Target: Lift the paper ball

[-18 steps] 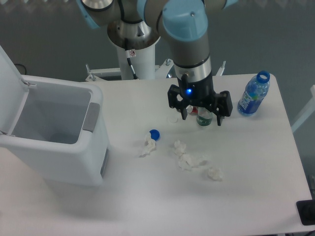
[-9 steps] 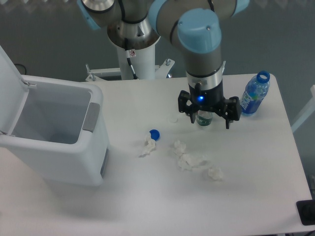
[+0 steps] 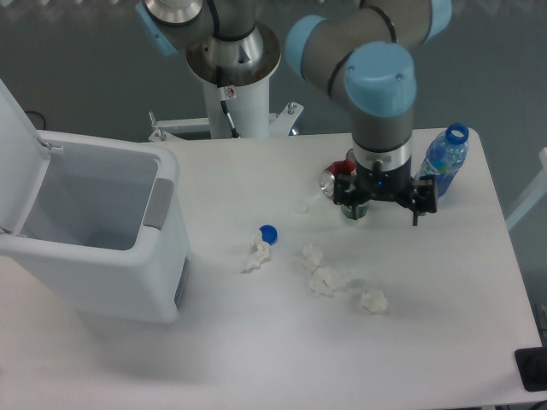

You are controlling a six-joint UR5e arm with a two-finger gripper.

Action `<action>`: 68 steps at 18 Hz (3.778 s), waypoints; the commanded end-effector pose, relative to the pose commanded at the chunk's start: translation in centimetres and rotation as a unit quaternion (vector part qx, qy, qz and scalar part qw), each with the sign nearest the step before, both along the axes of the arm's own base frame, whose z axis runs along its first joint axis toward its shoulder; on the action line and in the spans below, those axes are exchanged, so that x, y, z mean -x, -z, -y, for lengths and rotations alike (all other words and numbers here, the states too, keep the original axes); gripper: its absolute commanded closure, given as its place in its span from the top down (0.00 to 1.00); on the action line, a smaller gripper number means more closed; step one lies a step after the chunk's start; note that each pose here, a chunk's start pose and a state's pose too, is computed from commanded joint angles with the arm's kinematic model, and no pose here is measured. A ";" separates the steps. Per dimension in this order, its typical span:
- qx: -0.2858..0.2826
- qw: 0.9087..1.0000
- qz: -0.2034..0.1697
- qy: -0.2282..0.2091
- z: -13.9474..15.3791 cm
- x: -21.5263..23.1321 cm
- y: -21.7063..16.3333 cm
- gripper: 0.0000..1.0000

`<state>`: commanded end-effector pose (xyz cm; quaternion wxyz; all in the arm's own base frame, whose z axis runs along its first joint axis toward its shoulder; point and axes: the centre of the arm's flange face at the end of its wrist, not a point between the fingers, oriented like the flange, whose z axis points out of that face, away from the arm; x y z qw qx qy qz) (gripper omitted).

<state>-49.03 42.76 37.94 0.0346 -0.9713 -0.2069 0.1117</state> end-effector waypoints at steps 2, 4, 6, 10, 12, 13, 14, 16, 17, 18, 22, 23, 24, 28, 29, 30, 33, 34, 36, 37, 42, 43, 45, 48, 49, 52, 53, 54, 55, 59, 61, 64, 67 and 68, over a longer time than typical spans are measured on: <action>-0.017 0.999 -0.013 -0.036 -0.3 0.7 0.4 1.00; -0.022 0.998 -0.013 -0.054 -0.6 1.4 1.9 1.00; -0.018 0.998 -0.009 -0.056 -0.9 2.3 3.6 1.00; -0.025 0.998 -0.004 -0.053 -1.9 3.3 5.8 1.00; -0.034 0.998 0.011 -0.050 -2.2 3.4 6.9 1.00; -0.040 0.998 0.020 -0.051 -2.2 3.6 7.5 1.00; -0.044 0.997 0.028 -0.051 -2.3 3.7 8.0 1.00; -0.050 0.996 0.040 -0.057 -2.1 4.4 9.2 1.00; -0.053 0.996 0.044 -0.058 -2.0 4.7 9.5 1.00; -0.055 0.996 0.051 -0.057 -2.1 4.7 10.1 1.00; -0.054 0.995 0.065 -0.054 -2.4 4.9 11.9 1.00; -0.051 0.995 0.069 -0.054 -2.5 4.9 12.5 1.00; -0.050 0.995 0.071 -0.054 -2.6 5.0 12.9 1.00; -0.046 0.995 0.077 -0.052 -2.7 5.1 14.0 1.00; -0.043 0.995 0.080 -0.052 -2.8 5.1 14.5 1.00; -0.042 0.995 0.081 -0.051 -2.9 5.1 14.8 1.00; -0.039 0.994 0.085 -0.051 -3.1 5.1 15.8 1.00; -0.038 0.994 0.086 -0.051 -3.1 5.1 15.8 1.00; -0.036 0.994 0.088 -0.050 -3.1 5.0 16.2 1.00; -0.035 0.994 0.089 -0.051 -3.1 5.0 16.4 1.00; -0.030 0.994 0.094 -0.050 -3.3 4.9 17.3 1.00; -0.029 0.994 0.096 -0.050 -3.3 5.0 17.6 1.00; -0.027 0.994 0.095 -0.050 -3.4 5.2 17.9 1.00; -0.027 0.994 0.096 -0.050 -3.5 5.3 18.1 1.00; -0.028 0.994 0.093 -0.050 -3.5 5.5 17.9 0.95; -0.022 0.994 0.090 -0.051 -3.4 5.5 17.9 0.68; -0.023 0.994 0.090 -0.051 -3.4 5.5 17.8 0.63; -0.023 0.994 0.090 -0.051 -3.4 5.5 17.8 0.62; -0.024 0.994 0.089 -0.051 -3.4 5.5 17.6 0.56; -0.023 0.995 0.087 -0.051 -3.4 5.5 17.6 0.46; -0.024 0.995 0.087 -0.052 -3.4 5.5 17.4 0.35; -0.024 0.994 0.088 -0.053 -3.3 5.3 17.3 0.18; -0.024 0.994 0.088 -0.052 -3.2 5.2 17.2 0.08; -0.024 0.995 0.087 -0.052 -3.2 5.2 17.1 0.02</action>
